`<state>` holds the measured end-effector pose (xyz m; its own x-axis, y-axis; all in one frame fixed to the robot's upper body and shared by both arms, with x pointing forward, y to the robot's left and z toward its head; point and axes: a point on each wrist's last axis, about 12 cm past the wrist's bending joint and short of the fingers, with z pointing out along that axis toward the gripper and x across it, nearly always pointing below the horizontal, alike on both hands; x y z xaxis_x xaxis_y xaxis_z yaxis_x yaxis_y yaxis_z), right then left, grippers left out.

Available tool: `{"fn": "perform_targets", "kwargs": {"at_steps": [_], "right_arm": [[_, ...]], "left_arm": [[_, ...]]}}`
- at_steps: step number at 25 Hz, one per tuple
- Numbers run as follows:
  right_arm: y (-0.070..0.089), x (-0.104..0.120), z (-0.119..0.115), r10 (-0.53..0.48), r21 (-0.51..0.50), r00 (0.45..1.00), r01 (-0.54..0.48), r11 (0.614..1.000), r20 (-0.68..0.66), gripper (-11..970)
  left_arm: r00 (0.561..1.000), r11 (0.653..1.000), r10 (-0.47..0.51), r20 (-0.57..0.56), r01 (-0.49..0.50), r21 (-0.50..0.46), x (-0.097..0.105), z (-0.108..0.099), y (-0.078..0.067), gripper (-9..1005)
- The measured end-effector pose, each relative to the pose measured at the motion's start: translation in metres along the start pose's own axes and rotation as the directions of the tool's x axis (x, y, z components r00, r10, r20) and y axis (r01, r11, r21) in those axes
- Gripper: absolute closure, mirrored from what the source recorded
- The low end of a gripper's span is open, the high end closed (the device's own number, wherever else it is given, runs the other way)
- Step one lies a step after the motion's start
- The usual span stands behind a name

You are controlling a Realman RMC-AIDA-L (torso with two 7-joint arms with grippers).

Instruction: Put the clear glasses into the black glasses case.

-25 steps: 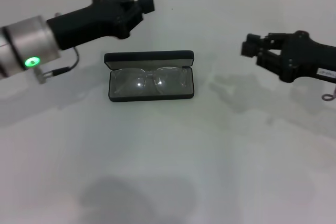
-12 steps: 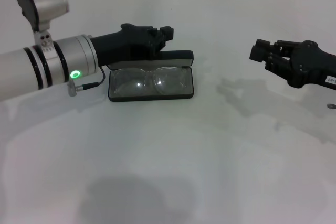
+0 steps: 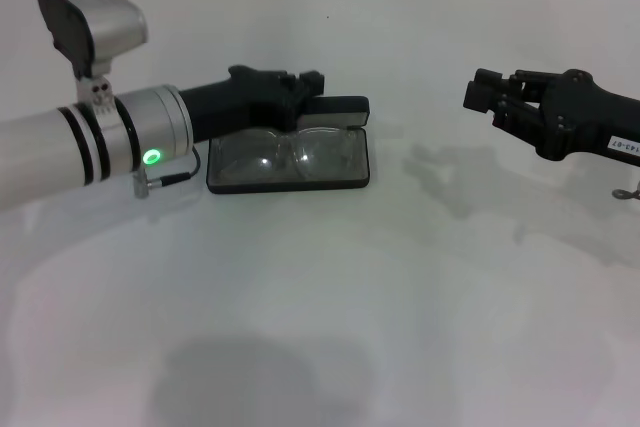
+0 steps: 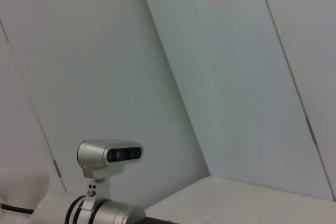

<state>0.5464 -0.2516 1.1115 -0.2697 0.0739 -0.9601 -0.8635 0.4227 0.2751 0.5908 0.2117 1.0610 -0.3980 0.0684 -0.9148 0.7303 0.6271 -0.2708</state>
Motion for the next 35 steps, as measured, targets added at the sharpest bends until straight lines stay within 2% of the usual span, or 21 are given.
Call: {"fn": "perform_targets", "kwargs": {"at_steps": [14, 19, 21, 24, 26, 29, 32, 35], "right_arm": [[-0.005, -0.004, 0.011, -0.002, -0.012, 1.0, 0.002, 1.0, -0.014, 727], [-0.005, -0.005, 0.013, -0.008, -0.014, 1.0, 0.008, 1.0, -0.015, 722], [-0.005, -0.005, 0.013, -0.013, -0.014, 1.0, 0.013, 1.0, -0.014, 720], [-0.004, -0.005, 0.011, -0.023, -0.019, 1.0, 0.023, 1.0, -0.012, 718], [-0.004, -0.005, 0.011, -0.027, -0.022, 1.0, 0.027, 0.999, -0.011, 716], [-0.004, -0.007, 0.012, -0.036, -0.028, 0.999, 0.035, 0.999, -0.013, 713], [-0.002, -0.007, 0.01, -0.066, -0.061, 0.997, 0.064, 0.996, -0.03, 710], [0.007, -0.009, 0.012, -0.151, -0.157, 0.988, 0.144, 0.977, -0.031, 708]], "left_arm": [[0.995, 0.997, -0.071, -0.067, 0.072, 0.007, 0.029, -0.002, -0.009, 948], [0.994, 0.997, -0.083, -0.075, 0.083, 0.004, 0.035, -0.004, -0.01, 947], [0.995, 0.996, -0.08, -0.064, 0.082, 0.031, 0.033, -0.005, -0.012, 947], [1.0, 0.986, -0.022, 0.022, 0.018, 0.167, 0.015, -0.014, -0.022, 946], [0.991, 0.962, 0.024, 0.132, -0.059, 0.266, -0.002, -0.03, -0.03, 946], [0.966, 0.931, 0.077, 0.247, -0.158, 0.329, -0.016, -0.054, -0.038, 946], [0.954, 0.905, 0.127, 0.273, -0.224, 0.36, -0.017, -0.07, -0.046, 945], [0.95, 0.883, 0.173, 0.259, -0.266, 0.387, -0.01, -0.081, -0.051, 945]]}}
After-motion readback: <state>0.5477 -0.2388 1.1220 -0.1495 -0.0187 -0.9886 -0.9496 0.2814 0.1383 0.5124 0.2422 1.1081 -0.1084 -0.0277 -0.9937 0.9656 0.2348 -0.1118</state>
